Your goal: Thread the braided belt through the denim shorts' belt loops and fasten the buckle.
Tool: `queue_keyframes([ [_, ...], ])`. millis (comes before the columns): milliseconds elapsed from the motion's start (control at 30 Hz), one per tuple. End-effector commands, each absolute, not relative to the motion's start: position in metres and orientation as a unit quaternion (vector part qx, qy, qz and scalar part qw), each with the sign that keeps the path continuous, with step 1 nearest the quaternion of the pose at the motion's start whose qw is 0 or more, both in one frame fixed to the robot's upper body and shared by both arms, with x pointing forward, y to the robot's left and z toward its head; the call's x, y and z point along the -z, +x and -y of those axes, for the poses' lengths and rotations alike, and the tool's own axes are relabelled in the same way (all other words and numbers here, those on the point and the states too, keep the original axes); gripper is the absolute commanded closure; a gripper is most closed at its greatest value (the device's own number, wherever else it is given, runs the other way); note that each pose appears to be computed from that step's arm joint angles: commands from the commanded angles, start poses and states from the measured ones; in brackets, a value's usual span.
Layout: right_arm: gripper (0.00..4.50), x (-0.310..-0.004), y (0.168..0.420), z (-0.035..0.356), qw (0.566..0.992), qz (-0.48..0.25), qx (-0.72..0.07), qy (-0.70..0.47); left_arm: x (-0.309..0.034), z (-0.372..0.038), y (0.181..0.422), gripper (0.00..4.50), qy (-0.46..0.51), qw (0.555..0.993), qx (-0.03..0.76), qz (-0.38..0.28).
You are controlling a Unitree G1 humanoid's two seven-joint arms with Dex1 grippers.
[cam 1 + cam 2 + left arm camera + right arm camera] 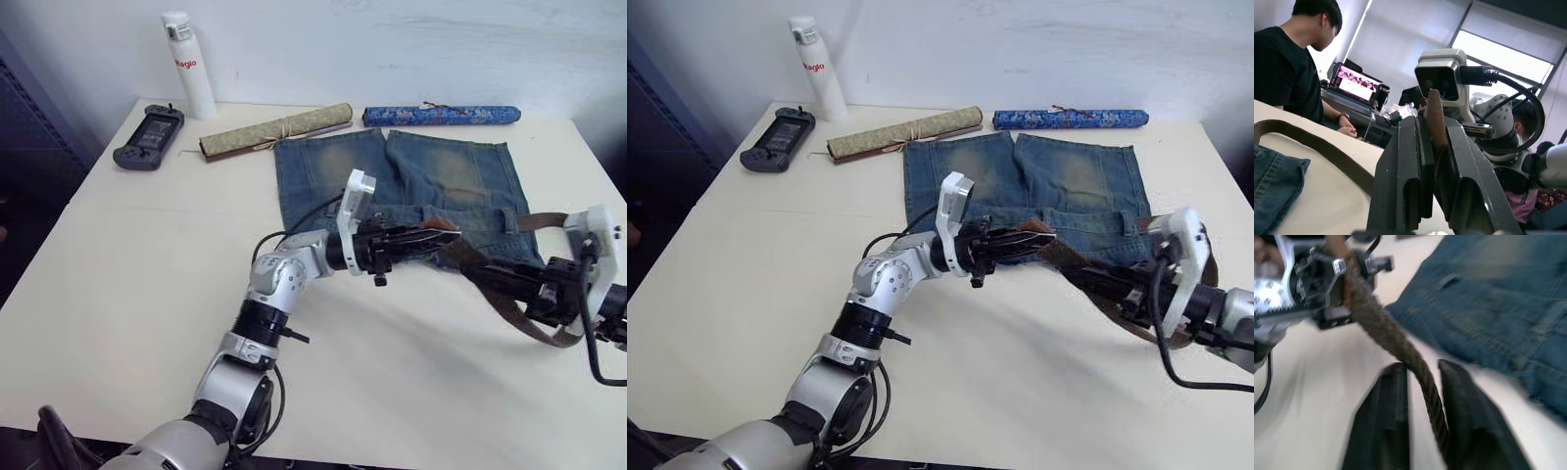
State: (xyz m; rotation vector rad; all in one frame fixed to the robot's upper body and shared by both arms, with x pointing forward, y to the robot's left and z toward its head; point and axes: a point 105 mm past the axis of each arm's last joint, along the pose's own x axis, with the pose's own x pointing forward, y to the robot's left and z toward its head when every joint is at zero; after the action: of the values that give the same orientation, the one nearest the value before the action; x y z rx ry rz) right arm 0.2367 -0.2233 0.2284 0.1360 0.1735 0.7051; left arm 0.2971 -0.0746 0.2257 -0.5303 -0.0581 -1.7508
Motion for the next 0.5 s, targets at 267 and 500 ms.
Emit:
queue_keyframes([
  [267, 0.06, -0.306, 0.201, 0.242, 0.93, 0.119, -0.286, 0.199, -0.243, 0.092, 0.3, 4.5, -0.262, 0.603, 0.754, 0.01],
  [500, 0.06, -0.268, 0.18, 0.183, 0.867, 0.109, -0.325, 0.36, -0.261, 0.102, 0.308, 4.5, -0.33, 0.602, 0.727, -0.014],
])
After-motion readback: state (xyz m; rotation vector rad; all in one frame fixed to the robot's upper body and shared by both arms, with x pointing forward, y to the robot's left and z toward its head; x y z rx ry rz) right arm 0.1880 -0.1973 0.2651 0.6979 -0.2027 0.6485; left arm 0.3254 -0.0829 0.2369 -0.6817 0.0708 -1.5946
